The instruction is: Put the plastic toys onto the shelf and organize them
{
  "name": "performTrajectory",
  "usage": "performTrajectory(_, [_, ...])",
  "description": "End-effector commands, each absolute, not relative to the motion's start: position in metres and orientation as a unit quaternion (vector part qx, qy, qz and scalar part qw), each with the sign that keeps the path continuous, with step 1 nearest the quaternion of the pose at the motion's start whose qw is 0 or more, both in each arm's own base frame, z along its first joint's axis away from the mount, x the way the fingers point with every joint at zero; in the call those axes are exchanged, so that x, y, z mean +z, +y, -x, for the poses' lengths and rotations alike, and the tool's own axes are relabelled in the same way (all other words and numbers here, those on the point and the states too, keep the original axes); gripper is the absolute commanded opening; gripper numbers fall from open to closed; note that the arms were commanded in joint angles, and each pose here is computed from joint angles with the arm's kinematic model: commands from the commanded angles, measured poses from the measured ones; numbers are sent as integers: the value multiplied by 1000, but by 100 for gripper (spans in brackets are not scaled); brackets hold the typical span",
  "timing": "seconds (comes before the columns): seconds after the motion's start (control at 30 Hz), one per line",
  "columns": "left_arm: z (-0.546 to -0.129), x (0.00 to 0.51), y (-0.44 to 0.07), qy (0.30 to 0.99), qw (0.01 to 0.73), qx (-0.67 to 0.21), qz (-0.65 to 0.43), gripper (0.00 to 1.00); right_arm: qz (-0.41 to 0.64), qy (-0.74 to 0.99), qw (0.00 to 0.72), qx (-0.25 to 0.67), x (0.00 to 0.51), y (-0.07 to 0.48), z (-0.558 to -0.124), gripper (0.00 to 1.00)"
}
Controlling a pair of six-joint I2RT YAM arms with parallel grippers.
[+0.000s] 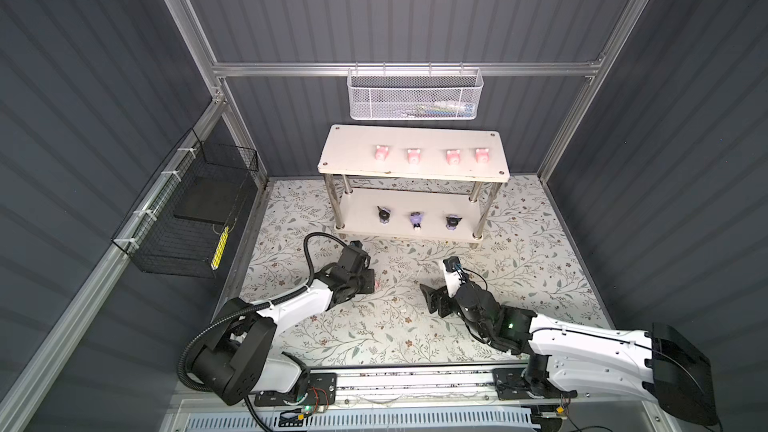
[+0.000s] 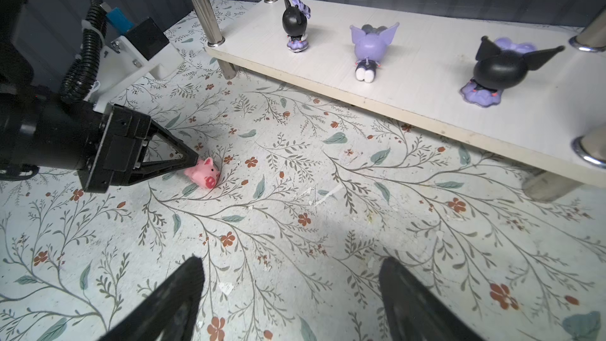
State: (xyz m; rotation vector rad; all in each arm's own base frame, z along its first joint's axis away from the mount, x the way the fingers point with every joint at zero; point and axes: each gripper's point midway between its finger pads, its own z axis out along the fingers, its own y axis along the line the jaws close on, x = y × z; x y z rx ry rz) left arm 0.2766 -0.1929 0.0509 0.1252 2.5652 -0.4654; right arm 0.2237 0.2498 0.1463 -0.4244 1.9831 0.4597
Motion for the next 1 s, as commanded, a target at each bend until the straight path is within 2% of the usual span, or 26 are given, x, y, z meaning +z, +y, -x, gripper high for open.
performTrajectory(0.0, [-269, 49, -189, 949, 255, -179, -42, 0, 164, 818, 513, 202, 156, 253, -227, 86])
performTrajectory(0.97, [-238, 24, -166, 957, 235, -169, -18, 0, 167, 826, 497, 208, 144, 261, -226, 85])
